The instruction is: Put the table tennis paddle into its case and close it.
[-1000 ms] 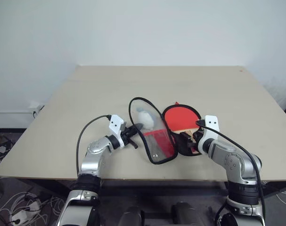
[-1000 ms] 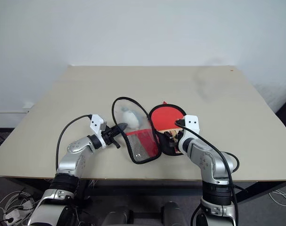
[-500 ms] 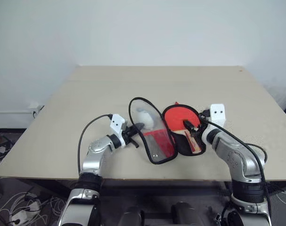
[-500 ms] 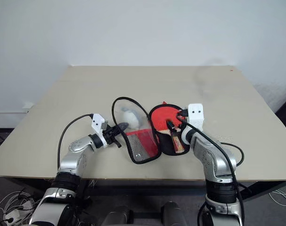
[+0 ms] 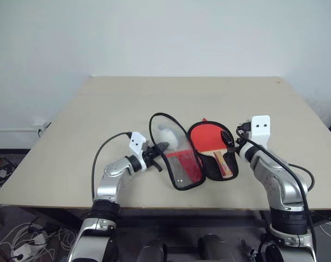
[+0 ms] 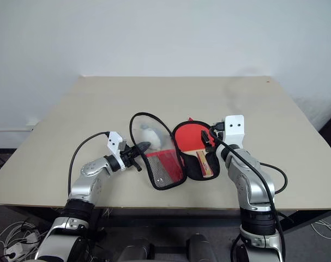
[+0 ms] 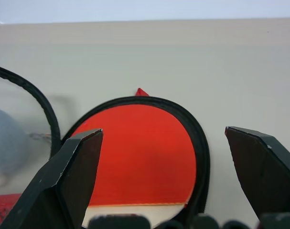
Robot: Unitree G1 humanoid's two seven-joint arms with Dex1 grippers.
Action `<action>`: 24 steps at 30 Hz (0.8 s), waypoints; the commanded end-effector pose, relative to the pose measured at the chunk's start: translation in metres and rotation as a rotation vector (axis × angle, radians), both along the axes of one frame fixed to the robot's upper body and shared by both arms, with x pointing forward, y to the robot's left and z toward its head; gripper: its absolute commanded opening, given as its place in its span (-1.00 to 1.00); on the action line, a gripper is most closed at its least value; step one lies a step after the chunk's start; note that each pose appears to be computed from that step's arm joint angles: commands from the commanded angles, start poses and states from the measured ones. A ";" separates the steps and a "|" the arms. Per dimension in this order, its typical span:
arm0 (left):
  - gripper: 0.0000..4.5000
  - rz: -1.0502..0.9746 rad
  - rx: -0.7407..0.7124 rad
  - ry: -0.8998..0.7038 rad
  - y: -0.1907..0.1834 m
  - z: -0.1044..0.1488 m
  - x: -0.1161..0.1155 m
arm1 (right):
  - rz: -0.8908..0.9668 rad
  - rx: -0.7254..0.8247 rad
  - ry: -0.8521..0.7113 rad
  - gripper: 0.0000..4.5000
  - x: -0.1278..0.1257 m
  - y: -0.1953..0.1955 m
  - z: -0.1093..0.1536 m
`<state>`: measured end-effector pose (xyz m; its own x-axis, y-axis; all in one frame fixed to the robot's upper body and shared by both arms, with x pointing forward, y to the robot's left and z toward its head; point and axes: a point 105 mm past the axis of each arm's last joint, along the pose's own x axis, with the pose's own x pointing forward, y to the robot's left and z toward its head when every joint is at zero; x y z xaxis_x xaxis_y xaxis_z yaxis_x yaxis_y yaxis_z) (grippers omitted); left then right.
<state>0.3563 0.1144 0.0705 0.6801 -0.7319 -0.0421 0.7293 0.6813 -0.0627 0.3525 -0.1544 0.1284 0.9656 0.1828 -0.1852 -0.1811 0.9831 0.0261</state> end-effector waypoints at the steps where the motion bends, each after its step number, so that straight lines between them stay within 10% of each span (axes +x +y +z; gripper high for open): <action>1: -1.00 -0.024 0.005 -0.050 -0.005 0.014 0.002 | 0.011 -0.009 -0.020 0.97 -0.002 -0.005 0.007; 24: -1.00 0.010 0.002 0.002 0.009 0.004 0.000 | -0.016 0.195 0.259 0.97 -0.025 -0.052 -0.024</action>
<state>0.3543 0.1166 0.0648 0.6761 -0.7333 -0.0717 0.7290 0.6799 -0.0790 0.3271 -0.2095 0.0958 0.8894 0.1904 -0.4155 -0.0875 0.9632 0.2540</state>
